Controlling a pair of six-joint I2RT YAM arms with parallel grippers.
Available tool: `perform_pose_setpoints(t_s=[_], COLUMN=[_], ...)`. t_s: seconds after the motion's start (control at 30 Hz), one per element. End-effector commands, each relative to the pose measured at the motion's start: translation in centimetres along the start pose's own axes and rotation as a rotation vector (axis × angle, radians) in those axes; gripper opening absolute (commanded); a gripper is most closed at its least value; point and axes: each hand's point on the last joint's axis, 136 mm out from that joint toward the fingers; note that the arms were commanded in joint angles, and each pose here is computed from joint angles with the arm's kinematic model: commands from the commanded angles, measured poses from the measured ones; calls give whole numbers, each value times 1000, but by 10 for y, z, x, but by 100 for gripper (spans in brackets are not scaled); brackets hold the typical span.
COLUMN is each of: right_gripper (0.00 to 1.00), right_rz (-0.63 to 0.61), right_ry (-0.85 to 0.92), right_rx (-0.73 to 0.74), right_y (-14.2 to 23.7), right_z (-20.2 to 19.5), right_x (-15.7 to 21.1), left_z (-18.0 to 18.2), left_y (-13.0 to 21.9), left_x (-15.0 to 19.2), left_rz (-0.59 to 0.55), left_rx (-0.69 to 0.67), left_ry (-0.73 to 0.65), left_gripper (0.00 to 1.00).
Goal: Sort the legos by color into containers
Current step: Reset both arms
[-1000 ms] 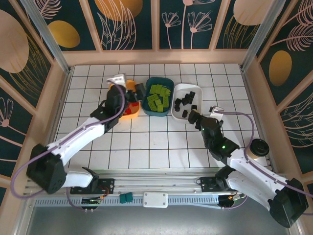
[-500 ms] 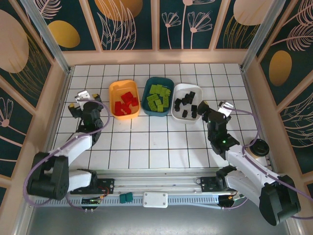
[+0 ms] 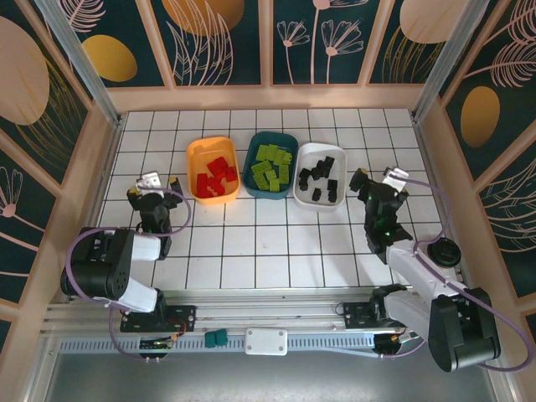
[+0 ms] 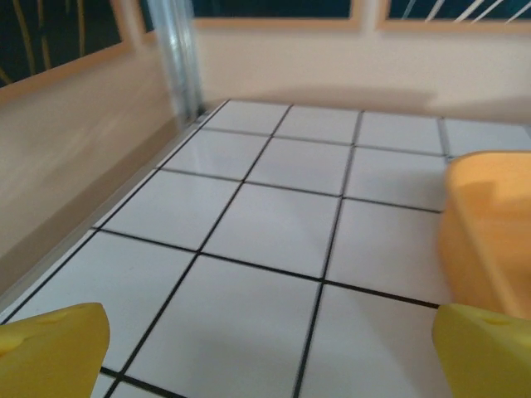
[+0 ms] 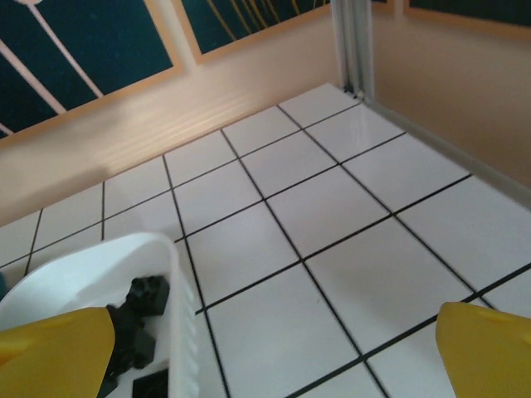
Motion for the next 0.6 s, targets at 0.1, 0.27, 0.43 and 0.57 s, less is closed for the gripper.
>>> perform_pose_setpoints(t_s=[0.1, 0.27, 0.43, 0.57], right_gripper=[99, 99, 99, 99], right_rz=[-119, -87, -169, -105], right_ry=[92, 113, 132, 161], right_rx=[-60, -17, -92, -133], right_y=[-8, -29, -37, -53], right_z=[-14, -41, -34, -25], right_x=[-18, 4, 16, 33], left_z=[8, 15, 14, 14], left_y=[5, 5, 6, 6], left_x=[-16, -18, -17, -17], left_rz=[-97, -99, -96, -97], left_rx=[-10, -47, -44, -43], left_ry=[74, 89, 89, 88], left_gripper=[99, 99, 99, 99])
Point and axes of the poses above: each hand's point on the last joint's axis, 136 mm out from that joint toward the fingers, its own y axis back along the fingers, its own z axis along the line the jaws close on, x = y × z, and after that the axes turned 3 degrees about -y, right-handed
